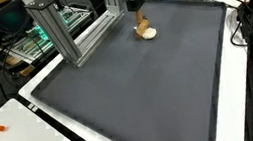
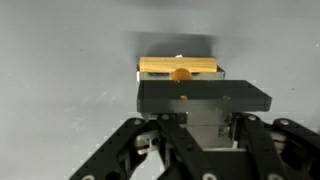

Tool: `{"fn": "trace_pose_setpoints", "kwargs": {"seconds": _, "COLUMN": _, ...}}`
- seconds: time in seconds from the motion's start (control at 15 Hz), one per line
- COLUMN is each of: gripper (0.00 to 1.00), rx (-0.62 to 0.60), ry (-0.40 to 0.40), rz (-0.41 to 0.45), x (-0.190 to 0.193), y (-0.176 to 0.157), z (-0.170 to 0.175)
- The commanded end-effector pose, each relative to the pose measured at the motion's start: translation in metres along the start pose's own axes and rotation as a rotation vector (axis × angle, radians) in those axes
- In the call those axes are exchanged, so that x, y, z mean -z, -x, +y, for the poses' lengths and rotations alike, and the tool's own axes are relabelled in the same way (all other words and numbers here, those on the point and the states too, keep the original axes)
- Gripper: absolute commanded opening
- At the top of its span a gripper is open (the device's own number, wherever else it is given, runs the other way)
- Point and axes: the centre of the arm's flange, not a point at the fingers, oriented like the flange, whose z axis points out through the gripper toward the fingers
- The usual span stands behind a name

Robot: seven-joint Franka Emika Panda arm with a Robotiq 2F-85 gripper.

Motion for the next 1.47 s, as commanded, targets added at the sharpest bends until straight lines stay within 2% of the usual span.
{"fn": "trace_pose_setpoints", "kwargs": {"seconds": 0.0, "gripper": 0.23, "rx": 0.071, "ry": -0.023, "rz": 0.064, "x": -0.004, "y": 0.005, "z": -0.003}}
{"fn": "trace_pose_setpoints", "kwargs": {"seconds": 0.27, "gripper": 0.23, "rx": 0.163, "ry": -0.025, "rz": 0.074, "x": -0.001, "y": -0.002, "z": -0.003}}
{"fn": "trace_pose_setpoints", "kwargs": {"seconds": 0.73, "gripper": 0.23, "rx": 0.34, "ry": 0.005, "rz": 0.077, "x": 0.028, "y": -0.018, "z": 0.0}}
{"fn": "trace_pose_setpoints", "kwargs": {"seconds": 1.2, "gripper": 0.23, "rx": 0.54, "ry": -0.022, "rz": 0.027, "x": 0.002, "y": -0.024, "z": 0.005}}
{"fn": "trace_pose_setpoints", "kwargs": {"seconds": 1.4, "gripper": 0.23, "rx": 0.588, "ry": -0.035, "rz": 0.029, "x": -0.006, "y": -0.029, "z": 0.005}}
